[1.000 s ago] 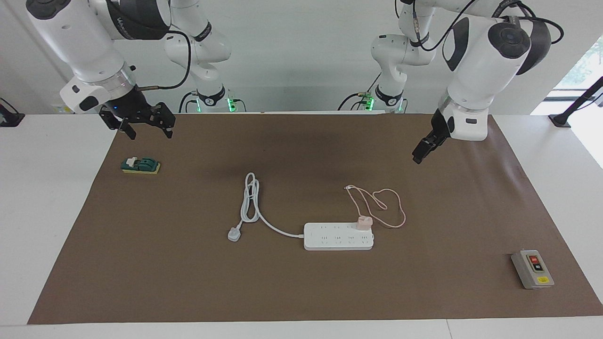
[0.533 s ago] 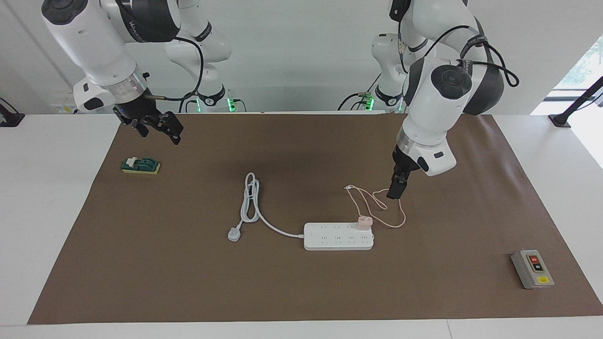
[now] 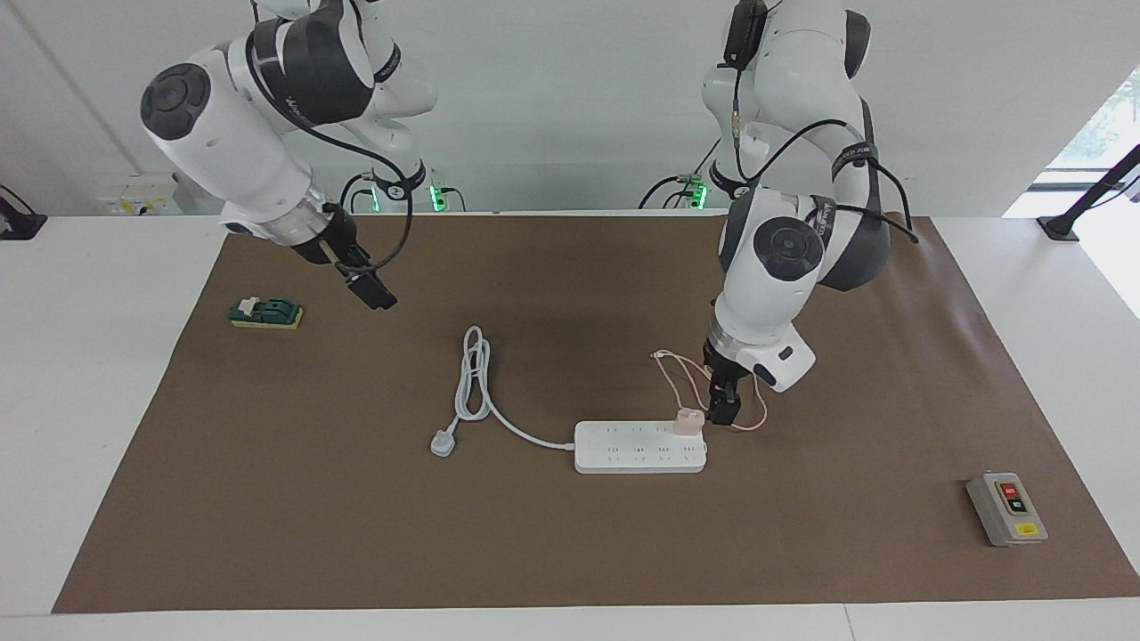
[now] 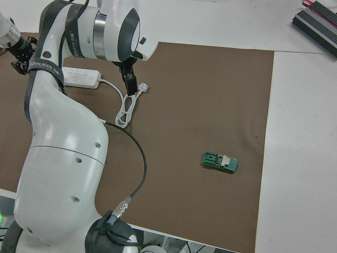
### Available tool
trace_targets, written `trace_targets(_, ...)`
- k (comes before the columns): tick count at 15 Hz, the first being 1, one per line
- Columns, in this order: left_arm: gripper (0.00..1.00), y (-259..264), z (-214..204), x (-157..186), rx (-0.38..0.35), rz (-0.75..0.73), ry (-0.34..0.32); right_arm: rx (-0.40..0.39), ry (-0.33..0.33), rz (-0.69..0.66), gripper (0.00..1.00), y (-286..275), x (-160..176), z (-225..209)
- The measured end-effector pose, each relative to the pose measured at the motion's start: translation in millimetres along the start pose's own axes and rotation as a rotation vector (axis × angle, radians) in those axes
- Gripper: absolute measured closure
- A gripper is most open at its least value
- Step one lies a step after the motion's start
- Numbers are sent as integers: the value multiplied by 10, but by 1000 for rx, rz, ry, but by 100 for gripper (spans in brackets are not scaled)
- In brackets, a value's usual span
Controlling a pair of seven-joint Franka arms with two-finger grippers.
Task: Unplug charger and place it aside
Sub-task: 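Reach the left gripper to the pink charger while the right gripper approaches the strip, then grasp the pink charger with the left gripper while the right gripper grips the strip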
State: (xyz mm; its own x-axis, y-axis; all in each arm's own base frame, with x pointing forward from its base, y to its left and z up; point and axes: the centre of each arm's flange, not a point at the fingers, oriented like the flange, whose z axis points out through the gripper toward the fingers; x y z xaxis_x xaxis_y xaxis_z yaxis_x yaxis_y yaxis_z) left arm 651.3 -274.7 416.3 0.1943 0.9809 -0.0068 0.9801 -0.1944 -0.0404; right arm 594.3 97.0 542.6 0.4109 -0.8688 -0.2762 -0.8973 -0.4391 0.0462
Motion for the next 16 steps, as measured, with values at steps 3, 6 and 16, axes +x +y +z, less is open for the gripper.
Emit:
trace_targets(3,0,37,111,-45,-5,-25,0,44,-71,137,0,-226,-168,229)
trace_targets(6,0,98,99,-35,-54,-69,-10,80,-141,241,0,-318,-64,482)
trace_targets(16,0,-25,523,-201,-17,-76,3,102,-172,350,0,-792,-328,1549)
